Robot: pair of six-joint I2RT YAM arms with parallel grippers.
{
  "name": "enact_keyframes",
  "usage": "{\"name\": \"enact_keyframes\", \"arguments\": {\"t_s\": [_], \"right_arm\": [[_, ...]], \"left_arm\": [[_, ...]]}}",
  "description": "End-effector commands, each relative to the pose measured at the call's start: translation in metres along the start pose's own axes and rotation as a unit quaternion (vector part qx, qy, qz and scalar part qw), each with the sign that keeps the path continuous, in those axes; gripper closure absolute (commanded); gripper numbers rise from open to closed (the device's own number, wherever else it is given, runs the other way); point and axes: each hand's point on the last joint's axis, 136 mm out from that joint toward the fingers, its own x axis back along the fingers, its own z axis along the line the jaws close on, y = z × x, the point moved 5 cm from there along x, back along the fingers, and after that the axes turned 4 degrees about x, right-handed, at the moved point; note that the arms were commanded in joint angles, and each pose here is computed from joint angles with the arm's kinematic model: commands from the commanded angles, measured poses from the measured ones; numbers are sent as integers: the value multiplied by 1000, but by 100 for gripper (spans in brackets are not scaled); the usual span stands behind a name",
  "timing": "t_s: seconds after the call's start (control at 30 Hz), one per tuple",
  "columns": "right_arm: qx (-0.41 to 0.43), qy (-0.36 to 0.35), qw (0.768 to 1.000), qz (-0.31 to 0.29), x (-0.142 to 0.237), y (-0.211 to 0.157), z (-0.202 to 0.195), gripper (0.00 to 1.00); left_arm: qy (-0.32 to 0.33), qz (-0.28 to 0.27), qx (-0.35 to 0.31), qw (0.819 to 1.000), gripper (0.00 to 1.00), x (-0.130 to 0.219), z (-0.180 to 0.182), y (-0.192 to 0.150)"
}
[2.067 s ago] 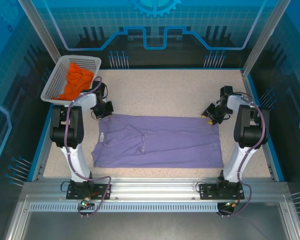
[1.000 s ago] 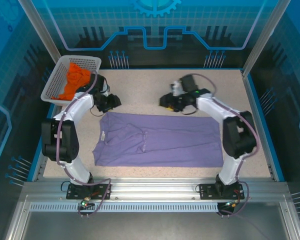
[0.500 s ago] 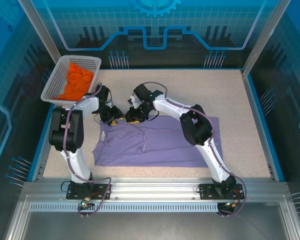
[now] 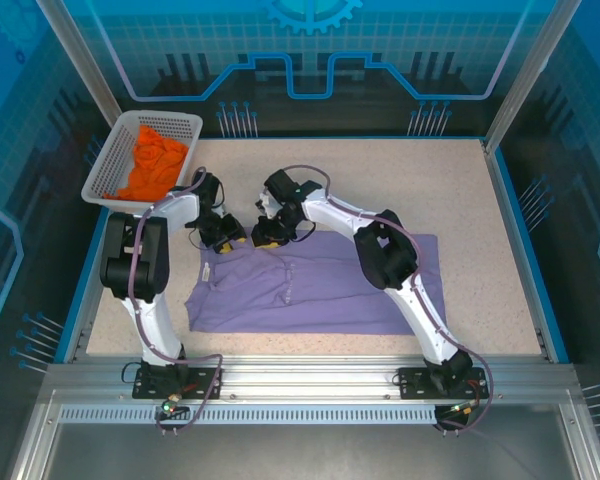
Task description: Fold and stack the t-shirts
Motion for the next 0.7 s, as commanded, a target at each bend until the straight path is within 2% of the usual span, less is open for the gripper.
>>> {"name": "enact_keyframes", "arguments": {"t_s": [0.0, 0.3, 0.67], "right_arm": [[16, 9, 1000, 19, -7, -6, 12, 70], [33, 13, 999, 25, 0, -11, 21, 84], [68, 17, 997, 34, 14, -29, 34, 89]], "left_arm": [[15, 6, -4, 1000, 59, -2, 3, 3], [32, 5, -2, 999, 59, -4, 9, 3], [46, -1, -5, 999, 59, -4, 11, 6]]}}
